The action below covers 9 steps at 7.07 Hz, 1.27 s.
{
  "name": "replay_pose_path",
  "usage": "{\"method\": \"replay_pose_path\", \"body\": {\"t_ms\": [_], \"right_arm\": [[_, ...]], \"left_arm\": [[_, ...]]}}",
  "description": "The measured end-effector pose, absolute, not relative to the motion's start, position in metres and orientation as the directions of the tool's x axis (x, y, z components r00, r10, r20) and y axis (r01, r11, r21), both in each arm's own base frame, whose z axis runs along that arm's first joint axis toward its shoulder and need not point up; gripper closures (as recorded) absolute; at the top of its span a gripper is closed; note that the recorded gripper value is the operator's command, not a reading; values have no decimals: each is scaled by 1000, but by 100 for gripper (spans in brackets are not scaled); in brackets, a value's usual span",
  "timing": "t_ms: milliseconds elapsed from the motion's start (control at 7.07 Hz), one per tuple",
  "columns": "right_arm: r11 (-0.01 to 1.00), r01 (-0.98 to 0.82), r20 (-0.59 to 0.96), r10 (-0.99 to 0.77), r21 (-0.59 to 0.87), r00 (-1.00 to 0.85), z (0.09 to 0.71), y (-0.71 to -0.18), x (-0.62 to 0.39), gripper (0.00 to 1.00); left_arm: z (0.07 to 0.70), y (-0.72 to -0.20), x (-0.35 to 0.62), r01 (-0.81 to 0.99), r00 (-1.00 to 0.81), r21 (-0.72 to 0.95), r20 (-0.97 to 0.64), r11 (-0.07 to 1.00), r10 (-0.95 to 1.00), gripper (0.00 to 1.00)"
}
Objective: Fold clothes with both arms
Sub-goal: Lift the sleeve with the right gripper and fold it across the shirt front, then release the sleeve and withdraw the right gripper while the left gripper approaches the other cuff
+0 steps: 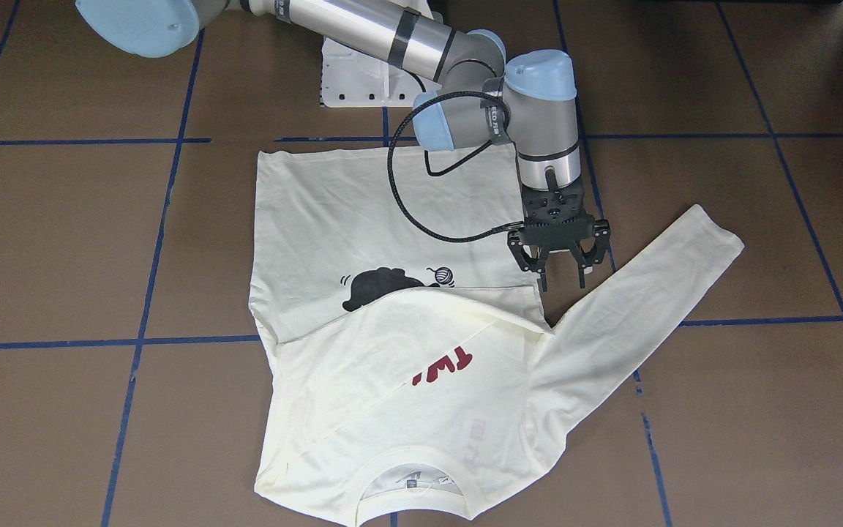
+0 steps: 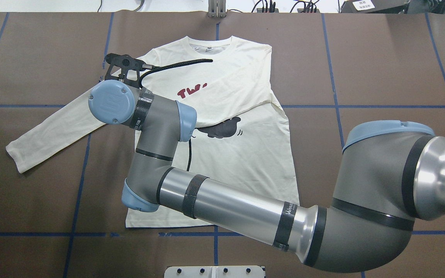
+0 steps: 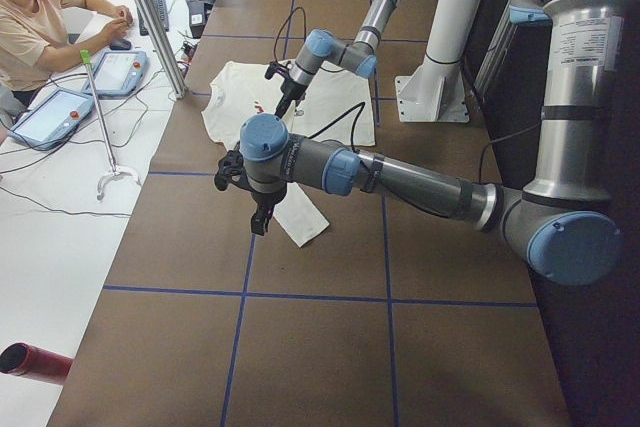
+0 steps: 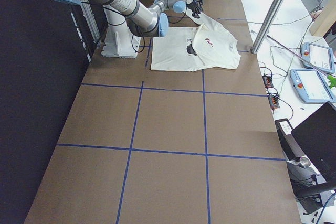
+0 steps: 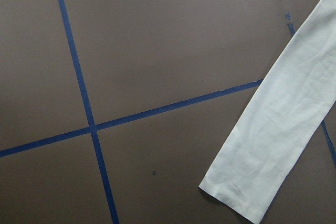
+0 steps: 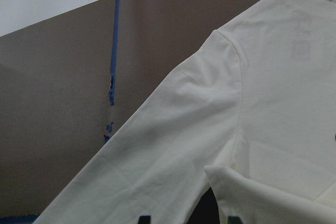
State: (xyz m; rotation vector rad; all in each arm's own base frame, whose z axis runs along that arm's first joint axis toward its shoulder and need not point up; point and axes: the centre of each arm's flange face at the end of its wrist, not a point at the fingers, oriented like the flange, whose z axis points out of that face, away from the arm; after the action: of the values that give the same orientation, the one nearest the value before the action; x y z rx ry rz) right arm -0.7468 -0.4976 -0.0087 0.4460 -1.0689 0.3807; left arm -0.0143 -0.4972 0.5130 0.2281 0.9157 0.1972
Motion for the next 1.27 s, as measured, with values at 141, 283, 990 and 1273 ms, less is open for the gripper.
{"method": "replay_pose_path", "body": {"t_ms": [141,283,990,1273], "right_arm": [[851,-508,910,100,131,403,-15,-501,-737,4],[865,-494,923,114,90,367,-7,-509,-710,9],[923,-383,935,172,-43,311,163,-529,-473,19],[933,-355,934,173,-55,312,200,-528,-411,17]], "left_arm": [[507,-499,10,-85,583,293,-761,952,286,0],[508,-501,44,-87,573,288,-768,954,285,0],[629,-493,169,-46,629,107,-769,993,112,27],[640,-486,189,-58,640,84,-761,995,101,35]]}}
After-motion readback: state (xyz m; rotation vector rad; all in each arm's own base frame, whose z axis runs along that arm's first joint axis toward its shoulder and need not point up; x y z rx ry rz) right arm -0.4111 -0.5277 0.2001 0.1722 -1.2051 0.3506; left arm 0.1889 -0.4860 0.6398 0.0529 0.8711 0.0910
